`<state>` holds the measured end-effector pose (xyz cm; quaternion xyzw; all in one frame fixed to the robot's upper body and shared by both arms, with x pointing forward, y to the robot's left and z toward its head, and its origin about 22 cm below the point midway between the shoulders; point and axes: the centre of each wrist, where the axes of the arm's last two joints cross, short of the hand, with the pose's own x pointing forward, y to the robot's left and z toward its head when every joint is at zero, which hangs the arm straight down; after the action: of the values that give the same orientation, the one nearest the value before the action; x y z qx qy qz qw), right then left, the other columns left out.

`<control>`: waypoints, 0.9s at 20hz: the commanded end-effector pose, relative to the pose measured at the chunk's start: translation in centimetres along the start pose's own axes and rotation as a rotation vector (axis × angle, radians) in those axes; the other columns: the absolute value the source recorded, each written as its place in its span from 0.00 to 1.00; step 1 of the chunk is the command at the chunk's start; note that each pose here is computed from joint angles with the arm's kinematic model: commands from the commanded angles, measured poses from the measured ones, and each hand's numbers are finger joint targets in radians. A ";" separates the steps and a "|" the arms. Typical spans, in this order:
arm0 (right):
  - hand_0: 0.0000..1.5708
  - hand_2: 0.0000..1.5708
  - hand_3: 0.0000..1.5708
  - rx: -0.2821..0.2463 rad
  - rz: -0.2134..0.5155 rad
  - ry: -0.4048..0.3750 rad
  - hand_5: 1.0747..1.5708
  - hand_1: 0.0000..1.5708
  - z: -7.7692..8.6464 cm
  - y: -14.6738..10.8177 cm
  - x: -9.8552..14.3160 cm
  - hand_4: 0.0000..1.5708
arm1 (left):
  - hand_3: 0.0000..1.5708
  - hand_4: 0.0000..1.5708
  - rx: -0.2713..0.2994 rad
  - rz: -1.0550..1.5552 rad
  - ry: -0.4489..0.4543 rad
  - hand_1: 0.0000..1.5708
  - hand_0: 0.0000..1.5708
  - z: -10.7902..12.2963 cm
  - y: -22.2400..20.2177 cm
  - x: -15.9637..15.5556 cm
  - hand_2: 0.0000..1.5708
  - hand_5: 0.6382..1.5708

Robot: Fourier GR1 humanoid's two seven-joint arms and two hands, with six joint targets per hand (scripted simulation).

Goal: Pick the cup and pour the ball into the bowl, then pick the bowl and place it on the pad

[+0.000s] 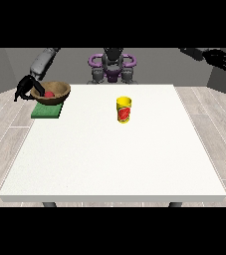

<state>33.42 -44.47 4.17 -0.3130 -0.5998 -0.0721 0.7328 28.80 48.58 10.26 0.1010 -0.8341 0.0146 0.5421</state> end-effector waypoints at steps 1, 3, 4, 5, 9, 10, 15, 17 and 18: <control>1.00 1.00 0.16 -0.064 -0.098 0.020 0.98 1.00 -0.7 -0.3 1.5 0.35 | 0.00 0.75 0.037 -0.013 -0.046 0.00 0.00 0.4 1.3 -0.2 0.00 0.99; 0.99 1.00 0.66 -0.193 -0.011 -0.014 0.98 0.99 -1.4 -4.6 2.2 0.00 | 0.00 0.76 -0.001 0.004 -0.092 0.00 0.00 -0.3 0.5 0.7 0.00 0.98; 0.78 0.90 0.83 -0.166 -0.051 -0.004 0.96 0.78 -1.4 -3.8 2.1 0.00 | 0.00 0.76 0.003 0.005 -0.099 0.00 0.00 -1.2 2.2 2.3 0.00 0.99; 0.69 0.78 0.74 -0.140 -0.036 0.047 0.90 0.69 -1.6 -3.4 1.9 0.00 | 0.00 0.75 -0.012 0.008 -0.082 0.00 0.00 -1.1 1.1 1.7 0.00 0.98; 0.20 0.31 0.46 -0.059 -0.040 0.038 0.85 0.20 -1.3 -2.3 1.3 0.00 | 0.00 0.75 0.000 -0.003 -0.052 0.00 0.00 0.1 2.1 0.5 0.00 0.98; 0.00 0.27 0.41 -0.012 -0.031 0.083 0.78 0.00 -0.9 -0.1 1.0 0.00 | 0.00 0.75 0.003 0.002 -0.003 0.00 0.00 0.7 2.1 -0.5 0.00 0.98; 0.00 0.00 0.00 -0.022 0.011 0.166 0.58 0.00 -1.7 -2.9 1.3 0.00 | 0.00 0.64 -0.107 0.021 0.045 0.00 0.00 -2.0 -5.6 0.5 0.00 1.00; 0.00 0.00 0.00 -0.014 0.043 0.163 0.56 0.00 -1.5 -2.4 1.1 0.00 | 0.00 0.57 -0.151 0.052 0.118 0.00 0.00 -0.6 -8.3 -1.6 0.00 0.99; 0.00 0.00 0.00 0.025 0.039 0.162 0.57 0.00 -2.4 -3.9 4.3 0.00 | 0.00 0.57 -0.152 0.042 0.152 0.00 0.00 -1.1 -8.6 -1.6 0.00 0.99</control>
<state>34.08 -47.04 6.88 -0.3160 -0.5494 -0.0951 0.7677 30.89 43.98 9.50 0.0616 -0.8171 -0.0182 0.5730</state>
